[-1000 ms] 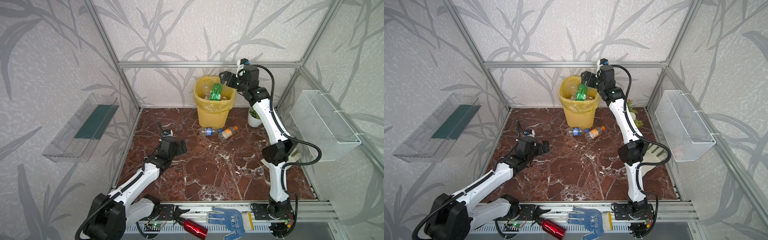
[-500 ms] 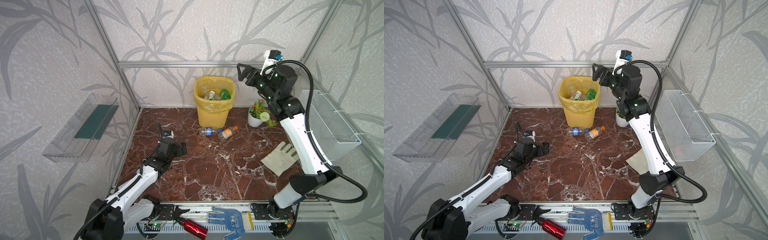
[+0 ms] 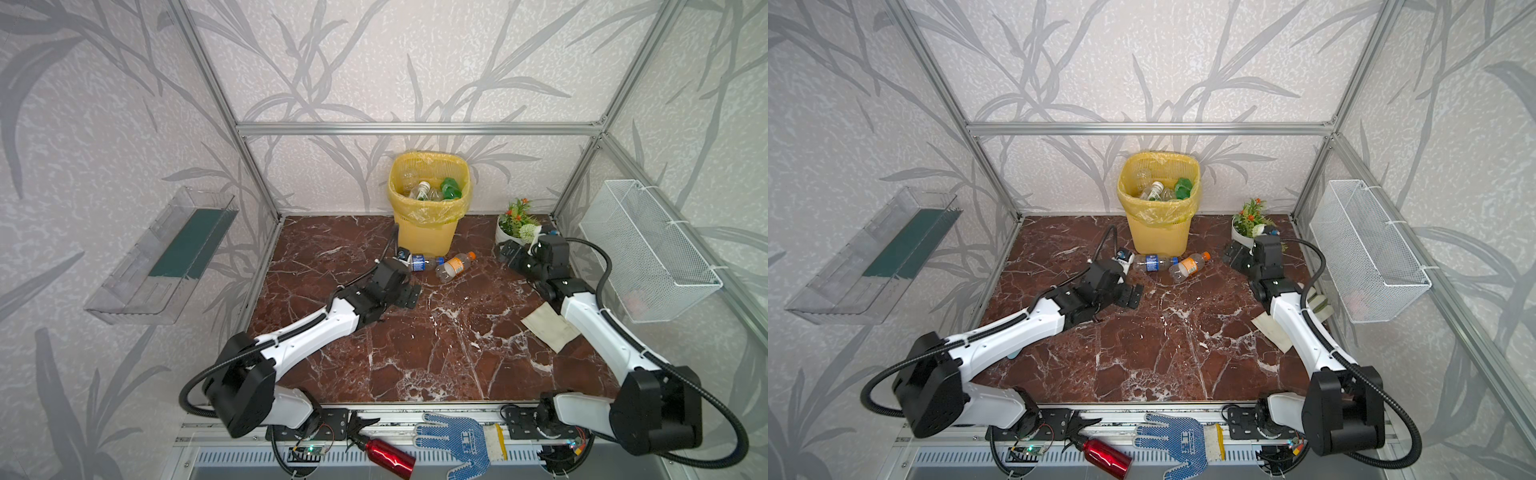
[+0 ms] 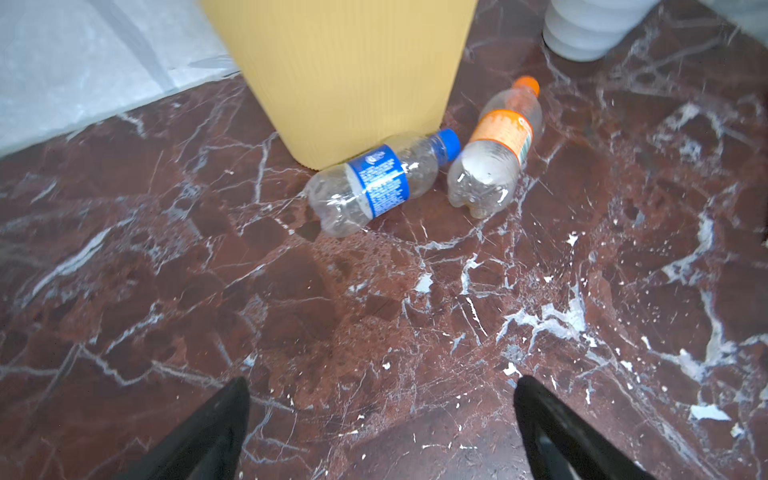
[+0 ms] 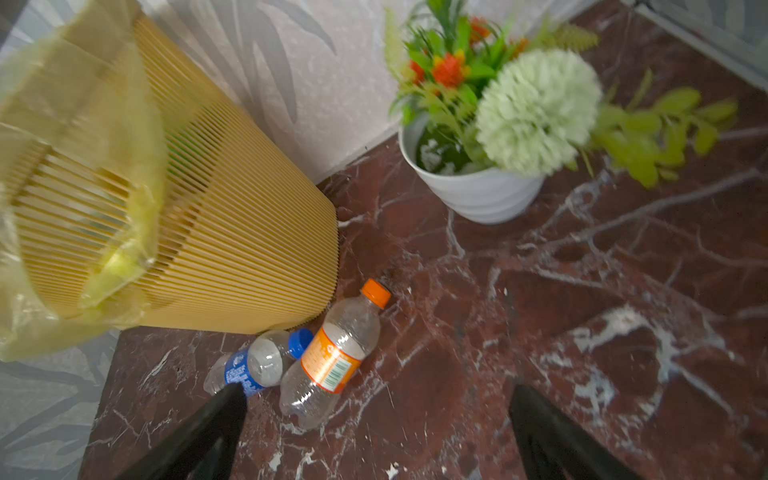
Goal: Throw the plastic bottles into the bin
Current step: 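Draw the right gripper back while the left gripper reaches the blue-labelled bottle, then lower the left gripper onto the orange-labelled bottle and close it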
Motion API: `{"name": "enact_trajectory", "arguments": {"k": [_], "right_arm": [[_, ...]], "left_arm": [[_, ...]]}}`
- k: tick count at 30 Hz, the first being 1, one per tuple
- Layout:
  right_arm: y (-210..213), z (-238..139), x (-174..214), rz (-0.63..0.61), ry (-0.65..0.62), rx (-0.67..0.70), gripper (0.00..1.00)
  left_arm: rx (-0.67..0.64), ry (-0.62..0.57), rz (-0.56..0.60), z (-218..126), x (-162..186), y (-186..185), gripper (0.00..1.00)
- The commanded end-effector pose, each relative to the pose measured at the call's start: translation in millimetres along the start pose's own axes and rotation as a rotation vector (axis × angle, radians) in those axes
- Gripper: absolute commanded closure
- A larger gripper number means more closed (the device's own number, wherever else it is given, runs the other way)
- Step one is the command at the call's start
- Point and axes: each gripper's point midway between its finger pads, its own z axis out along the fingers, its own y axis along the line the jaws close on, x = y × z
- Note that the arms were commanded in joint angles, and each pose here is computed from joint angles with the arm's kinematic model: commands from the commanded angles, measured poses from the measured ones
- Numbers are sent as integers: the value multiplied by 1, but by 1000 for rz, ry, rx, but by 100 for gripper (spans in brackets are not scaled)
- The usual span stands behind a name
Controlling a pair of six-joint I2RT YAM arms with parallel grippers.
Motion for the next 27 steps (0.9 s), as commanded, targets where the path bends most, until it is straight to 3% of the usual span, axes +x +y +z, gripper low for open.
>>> {"name": "enact_trajectory", "arguments": {"k": [1,4,9,17,27], "right_arm": [[-24,-8,10,109,-19,-22,1],[-57,-12,38,146,22,23,1],[-81,-15,63,177,60,42,1],[-95,-3,77,223,121,45,1],[-103,11,76,268,176,22,1]], "left_arm": [[3,98,218,16,-2,-26,1],[19,151,326,37,-12,-53,1],[34,216,405,71,-26,-85,1],[-64,362,491,122,-37,-95,2],[-86,342,517,172,-34,-106,12]]}}
